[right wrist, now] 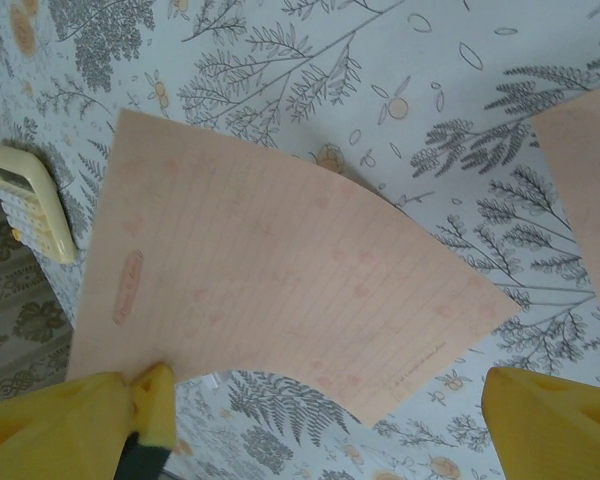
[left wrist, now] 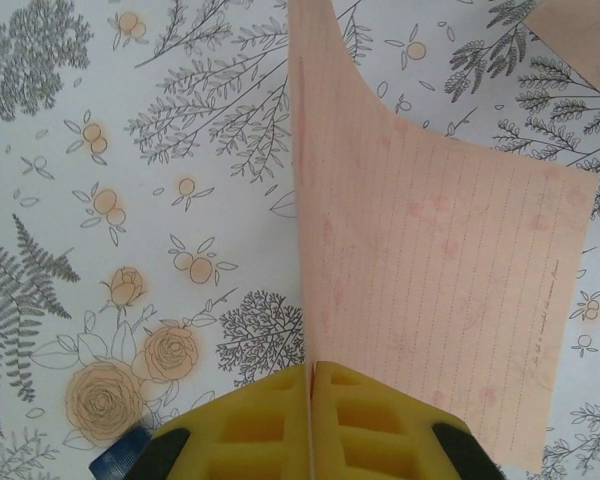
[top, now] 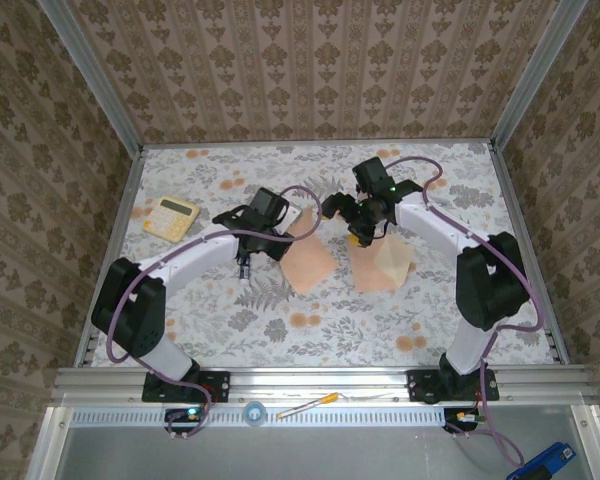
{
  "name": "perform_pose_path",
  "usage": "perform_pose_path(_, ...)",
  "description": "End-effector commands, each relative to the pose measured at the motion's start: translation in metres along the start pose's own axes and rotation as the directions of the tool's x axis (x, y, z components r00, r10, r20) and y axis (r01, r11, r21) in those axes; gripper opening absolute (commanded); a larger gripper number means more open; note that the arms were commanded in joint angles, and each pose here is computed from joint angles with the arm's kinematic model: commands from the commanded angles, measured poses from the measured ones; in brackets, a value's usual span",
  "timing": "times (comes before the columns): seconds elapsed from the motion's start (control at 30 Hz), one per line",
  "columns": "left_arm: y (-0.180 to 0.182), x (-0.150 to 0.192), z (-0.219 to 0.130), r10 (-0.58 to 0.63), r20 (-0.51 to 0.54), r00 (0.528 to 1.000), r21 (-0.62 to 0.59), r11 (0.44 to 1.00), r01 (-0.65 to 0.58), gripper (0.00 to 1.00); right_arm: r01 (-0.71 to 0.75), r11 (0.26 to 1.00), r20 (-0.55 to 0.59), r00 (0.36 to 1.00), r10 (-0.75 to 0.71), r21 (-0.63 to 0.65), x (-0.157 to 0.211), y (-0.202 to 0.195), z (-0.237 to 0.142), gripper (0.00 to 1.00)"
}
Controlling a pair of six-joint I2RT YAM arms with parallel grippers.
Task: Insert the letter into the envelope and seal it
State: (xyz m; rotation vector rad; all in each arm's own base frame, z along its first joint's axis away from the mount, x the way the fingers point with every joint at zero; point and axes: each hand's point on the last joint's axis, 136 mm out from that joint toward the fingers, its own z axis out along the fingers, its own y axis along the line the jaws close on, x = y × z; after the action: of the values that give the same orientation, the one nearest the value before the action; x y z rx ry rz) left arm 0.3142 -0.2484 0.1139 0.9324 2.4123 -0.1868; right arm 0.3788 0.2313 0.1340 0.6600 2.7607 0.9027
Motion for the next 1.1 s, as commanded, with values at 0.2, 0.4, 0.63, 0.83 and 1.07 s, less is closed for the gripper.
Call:
perform_pose_path(0.2,-0.004,-0.009,-0.01,0.156,0.039,0.987,-0.111,0.982,-0.151,0.0,-0.066,0.998,-0.075,0.995,0.066,-0.007,-0.006,0.014,0.015,0.86)
perform_pose_path(0.4,-0.009,-0.009,-0.009,0.244,0.015,0.97,-0.158,0.958,-0.238,0.0,-0.096,0.995,-0.096,0.991,0.094,-0.013,-0.009,0.019,0.024,0.8)
perform_pose_path(0.63,-0.015,-0.011,-0.006,0.289,0.002,0.957,-0.177,0.942,-0.284,0.0,-0.139,0.99,-0.14,0.981,0.134,-0.026,-0.006,0.024,0.035,0.76)
perform_pose_path(0.83,-0.018,-0.014,-0.003,0.321,-0.01,0.947,-0.194,0.929,-0.316,0.0,-0.177,0.984,-0.155,0.973,0.169,-0.034,-0.002,0.024,0.041,0.64)
perform_pose_path(1.07,-0.025,-0.013,-0.001,0.357,-0.028,0.933,-0.203,0.912,-0.356,0.0,-0.192,0.981,-0.163,0.969,0.184,-0.032,-0.001,0.027,0.047,0.58)
